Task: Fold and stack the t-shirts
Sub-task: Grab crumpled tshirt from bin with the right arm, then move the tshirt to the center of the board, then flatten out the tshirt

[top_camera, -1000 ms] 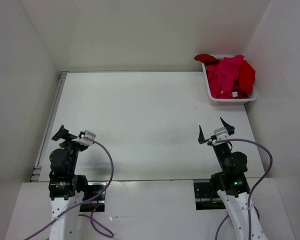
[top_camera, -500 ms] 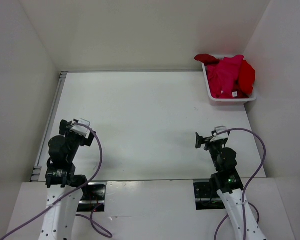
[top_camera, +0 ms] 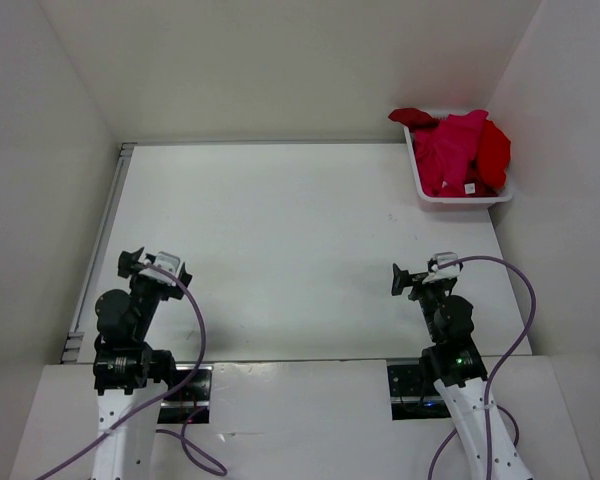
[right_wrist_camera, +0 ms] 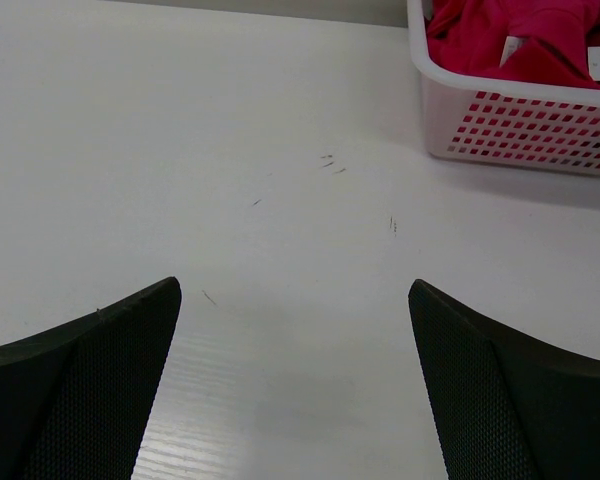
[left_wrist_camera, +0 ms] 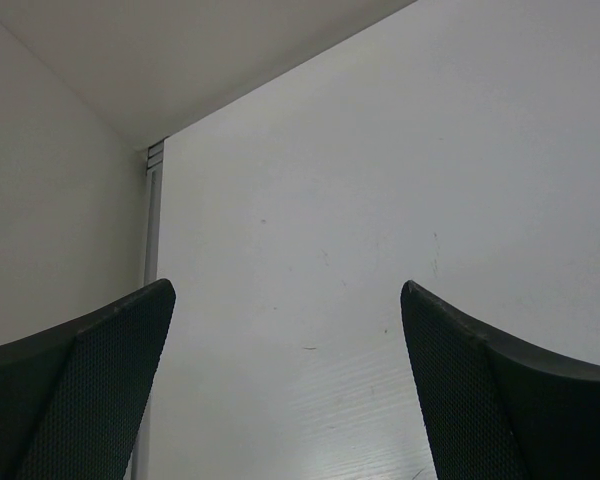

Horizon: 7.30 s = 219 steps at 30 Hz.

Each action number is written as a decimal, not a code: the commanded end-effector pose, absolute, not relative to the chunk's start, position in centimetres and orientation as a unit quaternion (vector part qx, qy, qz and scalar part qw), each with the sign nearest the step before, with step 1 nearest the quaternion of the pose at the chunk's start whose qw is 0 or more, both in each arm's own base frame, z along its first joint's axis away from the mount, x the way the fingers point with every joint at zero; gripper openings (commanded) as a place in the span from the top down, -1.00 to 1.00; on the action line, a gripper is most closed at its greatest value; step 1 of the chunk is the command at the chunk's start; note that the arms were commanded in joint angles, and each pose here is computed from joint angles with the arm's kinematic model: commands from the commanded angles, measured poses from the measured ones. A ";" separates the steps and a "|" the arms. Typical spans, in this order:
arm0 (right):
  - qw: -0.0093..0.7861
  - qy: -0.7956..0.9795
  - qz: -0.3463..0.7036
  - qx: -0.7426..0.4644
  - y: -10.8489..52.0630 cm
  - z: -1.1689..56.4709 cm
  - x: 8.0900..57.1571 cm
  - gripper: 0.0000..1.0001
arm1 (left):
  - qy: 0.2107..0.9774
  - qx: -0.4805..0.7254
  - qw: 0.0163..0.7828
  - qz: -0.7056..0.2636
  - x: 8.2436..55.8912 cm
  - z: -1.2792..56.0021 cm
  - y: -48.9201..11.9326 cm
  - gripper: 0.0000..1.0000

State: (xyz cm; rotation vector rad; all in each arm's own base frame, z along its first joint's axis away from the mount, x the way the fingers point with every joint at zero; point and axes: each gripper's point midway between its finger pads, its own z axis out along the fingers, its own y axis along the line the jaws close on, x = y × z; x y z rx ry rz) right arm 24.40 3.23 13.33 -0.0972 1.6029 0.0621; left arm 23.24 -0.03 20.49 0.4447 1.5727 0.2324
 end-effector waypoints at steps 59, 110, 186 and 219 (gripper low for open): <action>0.583 0.797 0.154 0.049 23.1 25.7 31.7 -1.00 | 0.818 0.145 0.556 -0.020 33.2 20.9 0.2 -1.00; 0.381 0.837 -0.229 0.320 -14.1 14.7 58.3 -0.90 | 0.890 0.098 0.441 -0.065 38.8 16.3 -0.6 -1.00; 0.645 0.755 0.118 0.018 15.3 50.7 43.7 -0.98 | 0.786 0.077 0.613 0.034 33.8 30.8 2.0 -1.00; 0.298 0.887 0.273 -0.224 45.0 9.0 18.5 -0.88 | 0.793 0.011 0.610 -0.007 28.8 27.8 2.5 -1.00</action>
